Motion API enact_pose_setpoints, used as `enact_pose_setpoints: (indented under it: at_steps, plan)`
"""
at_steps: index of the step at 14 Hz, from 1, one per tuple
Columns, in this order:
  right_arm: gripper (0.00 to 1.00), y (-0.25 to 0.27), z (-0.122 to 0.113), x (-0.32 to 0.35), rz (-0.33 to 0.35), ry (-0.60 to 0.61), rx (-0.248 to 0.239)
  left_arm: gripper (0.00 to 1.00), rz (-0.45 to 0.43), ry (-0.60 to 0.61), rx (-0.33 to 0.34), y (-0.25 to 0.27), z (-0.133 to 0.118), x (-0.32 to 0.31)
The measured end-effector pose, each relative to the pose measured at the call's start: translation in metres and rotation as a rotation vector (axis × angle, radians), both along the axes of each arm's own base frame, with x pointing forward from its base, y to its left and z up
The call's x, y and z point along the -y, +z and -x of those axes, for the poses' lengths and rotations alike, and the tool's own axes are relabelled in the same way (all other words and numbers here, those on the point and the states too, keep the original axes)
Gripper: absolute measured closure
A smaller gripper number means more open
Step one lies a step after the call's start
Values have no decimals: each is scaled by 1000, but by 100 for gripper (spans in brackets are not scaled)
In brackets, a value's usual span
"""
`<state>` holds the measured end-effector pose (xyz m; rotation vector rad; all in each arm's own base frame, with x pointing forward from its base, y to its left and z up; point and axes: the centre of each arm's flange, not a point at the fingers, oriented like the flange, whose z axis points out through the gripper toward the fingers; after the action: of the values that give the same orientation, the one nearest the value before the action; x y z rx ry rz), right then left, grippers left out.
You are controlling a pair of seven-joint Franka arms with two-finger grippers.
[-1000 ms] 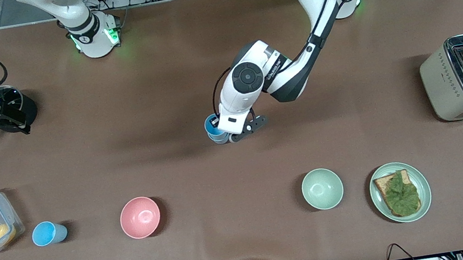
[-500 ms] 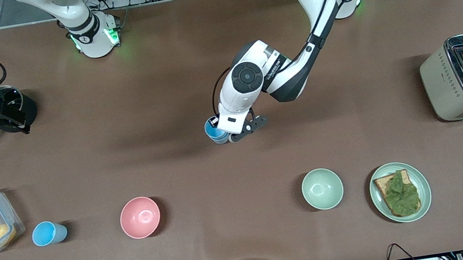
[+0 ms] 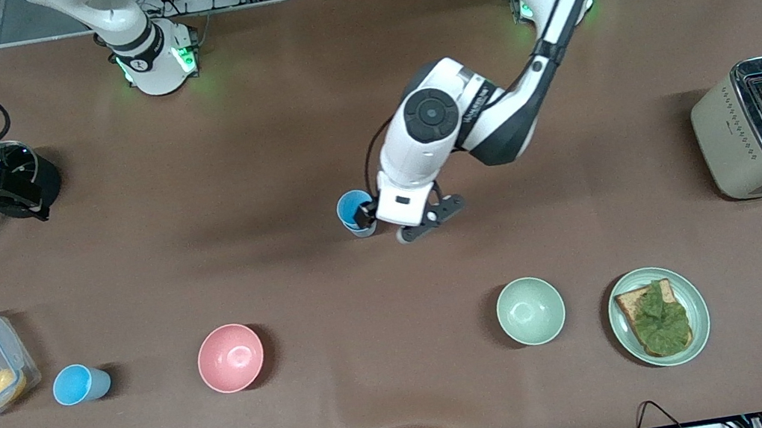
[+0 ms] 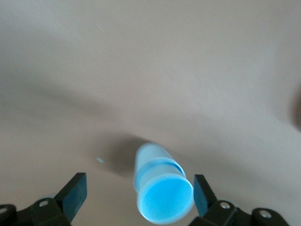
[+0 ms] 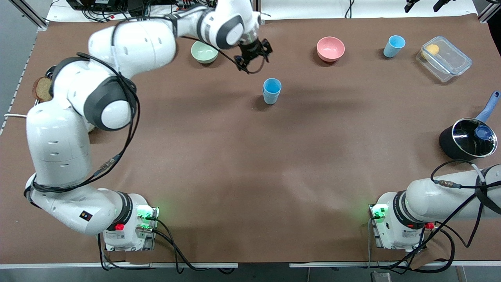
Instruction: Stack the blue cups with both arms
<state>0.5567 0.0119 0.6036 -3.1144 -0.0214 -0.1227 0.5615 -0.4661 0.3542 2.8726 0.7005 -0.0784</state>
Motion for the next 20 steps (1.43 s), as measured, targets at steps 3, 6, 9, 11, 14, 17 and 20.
enact_pose_setpoints:
  at_steps: [3,6,9,11,14,17,20]
  plan:
    - [0,0,0,0,0,0,0,0,-49,-31,4,12,-35,-59]
    - [0,0,0,0,0,-1,0,0,-73,-81,-2,34,-65,-125]
    - [0,0,0,0,0,-1,-1,0,-98,-154,-14,68,-73,-175]
    - [0,0,0,0,0,-1,-1,0,-122,-228,-49,92,-70,-209]
    - [0,0,0,0,-1,0,-1,0,-134,-264,-65,111,-64,-232]
    - [0,0,0,0,-1,0,-1,0,-149,-277,-69,118,-50,-232]
    - [0,-1,0,0,-1,0,-2,0,-179,-334,-45,145,-37,-273]
